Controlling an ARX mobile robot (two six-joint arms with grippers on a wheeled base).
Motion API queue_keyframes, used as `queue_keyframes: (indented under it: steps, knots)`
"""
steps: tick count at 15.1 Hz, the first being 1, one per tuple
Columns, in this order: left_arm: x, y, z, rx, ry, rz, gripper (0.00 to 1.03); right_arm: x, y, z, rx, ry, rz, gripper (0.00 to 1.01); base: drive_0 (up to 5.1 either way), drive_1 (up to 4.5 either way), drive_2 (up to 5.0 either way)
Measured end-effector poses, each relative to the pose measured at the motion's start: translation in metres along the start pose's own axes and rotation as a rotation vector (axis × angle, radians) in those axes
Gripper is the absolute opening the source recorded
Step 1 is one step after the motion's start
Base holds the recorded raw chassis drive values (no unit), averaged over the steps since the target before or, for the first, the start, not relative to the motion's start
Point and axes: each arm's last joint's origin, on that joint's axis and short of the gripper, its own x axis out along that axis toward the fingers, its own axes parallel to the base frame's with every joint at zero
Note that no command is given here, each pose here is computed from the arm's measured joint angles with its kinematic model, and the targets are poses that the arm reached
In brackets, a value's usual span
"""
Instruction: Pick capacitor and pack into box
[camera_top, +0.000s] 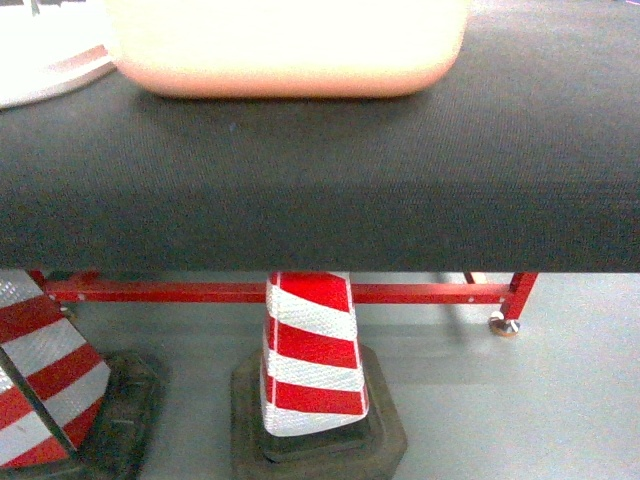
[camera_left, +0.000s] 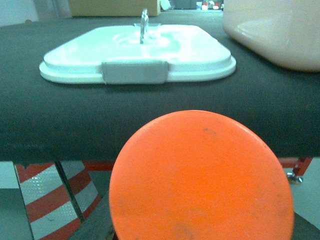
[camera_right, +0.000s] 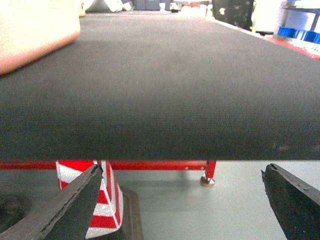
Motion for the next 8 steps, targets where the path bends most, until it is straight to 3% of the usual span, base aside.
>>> queue_keyframes:
  steps: [8]
  knots:
    - [0.0,0.0,0.0001,0.0,-0.001,0.002,0.44,0.0,0.0,0.0001,-0.001,-0.001,0.001,0.98,0.0,0.0,0.0]
